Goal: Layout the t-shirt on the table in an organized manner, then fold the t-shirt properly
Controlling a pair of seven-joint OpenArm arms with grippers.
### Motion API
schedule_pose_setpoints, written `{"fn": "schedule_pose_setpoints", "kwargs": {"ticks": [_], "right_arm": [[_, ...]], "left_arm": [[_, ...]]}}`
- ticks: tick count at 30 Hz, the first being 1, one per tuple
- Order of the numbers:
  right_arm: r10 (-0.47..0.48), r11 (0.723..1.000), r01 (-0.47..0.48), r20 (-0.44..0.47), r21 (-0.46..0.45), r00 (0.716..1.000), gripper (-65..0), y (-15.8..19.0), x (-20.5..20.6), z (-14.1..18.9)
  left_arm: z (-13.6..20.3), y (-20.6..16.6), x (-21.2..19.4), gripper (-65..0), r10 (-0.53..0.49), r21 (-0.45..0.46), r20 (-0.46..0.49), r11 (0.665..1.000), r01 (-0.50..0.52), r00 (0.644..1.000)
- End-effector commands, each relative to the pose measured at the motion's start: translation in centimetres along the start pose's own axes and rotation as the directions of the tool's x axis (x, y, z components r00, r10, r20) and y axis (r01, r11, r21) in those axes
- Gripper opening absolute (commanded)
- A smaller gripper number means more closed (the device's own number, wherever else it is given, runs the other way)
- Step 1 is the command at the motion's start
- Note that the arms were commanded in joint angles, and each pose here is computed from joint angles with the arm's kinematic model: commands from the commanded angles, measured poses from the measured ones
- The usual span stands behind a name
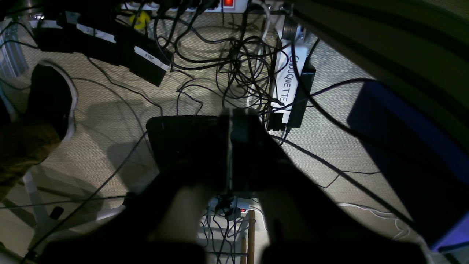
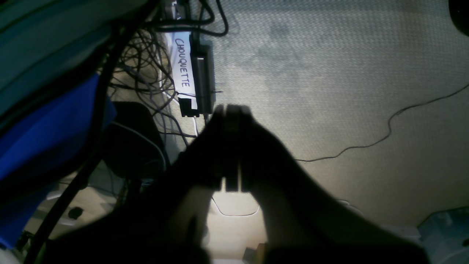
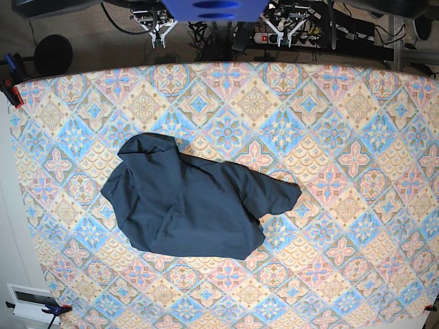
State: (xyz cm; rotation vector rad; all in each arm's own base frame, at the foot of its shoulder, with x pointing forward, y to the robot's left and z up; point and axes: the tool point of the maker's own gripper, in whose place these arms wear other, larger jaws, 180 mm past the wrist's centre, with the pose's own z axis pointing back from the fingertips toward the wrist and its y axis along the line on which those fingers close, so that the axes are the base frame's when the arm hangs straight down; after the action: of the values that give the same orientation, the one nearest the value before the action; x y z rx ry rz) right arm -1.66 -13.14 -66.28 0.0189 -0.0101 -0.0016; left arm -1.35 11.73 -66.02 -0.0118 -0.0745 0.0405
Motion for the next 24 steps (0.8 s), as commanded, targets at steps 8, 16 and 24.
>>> {"fn": "schedule_pose_setpoints", "kwargs": {"ticks": [8, 16, 24], "right_arm": [[0.0, 1.0, 0.0, 0.002, -0.007, 1.0, -65.0, -0.38, -0.16, 0.03], [0.002, 1.0, -0.002, 0.001, -0.008, 1.0, -65.0, -0.49, -0.16, 0.03], [0.002, 1.0, -0.002, 0.001, -0.008, 1.0, -65.0, -0.49, -0.16, 0.03]], "left_arm": [[0.06, 0.18, -0.44, -64.8, -0.003, 0.006, -0.005, 1.0, 0.003, 1.0], [0.07, 0.19, -0.54, -64.8, -0.004, 0.007, -0.007, 1.0, 0.004, 1.0], [0.1, 0.4, -0.83, -64.8, -0.005, 0.01, -0.011, 1.0, 0.005, 1.0]]}}
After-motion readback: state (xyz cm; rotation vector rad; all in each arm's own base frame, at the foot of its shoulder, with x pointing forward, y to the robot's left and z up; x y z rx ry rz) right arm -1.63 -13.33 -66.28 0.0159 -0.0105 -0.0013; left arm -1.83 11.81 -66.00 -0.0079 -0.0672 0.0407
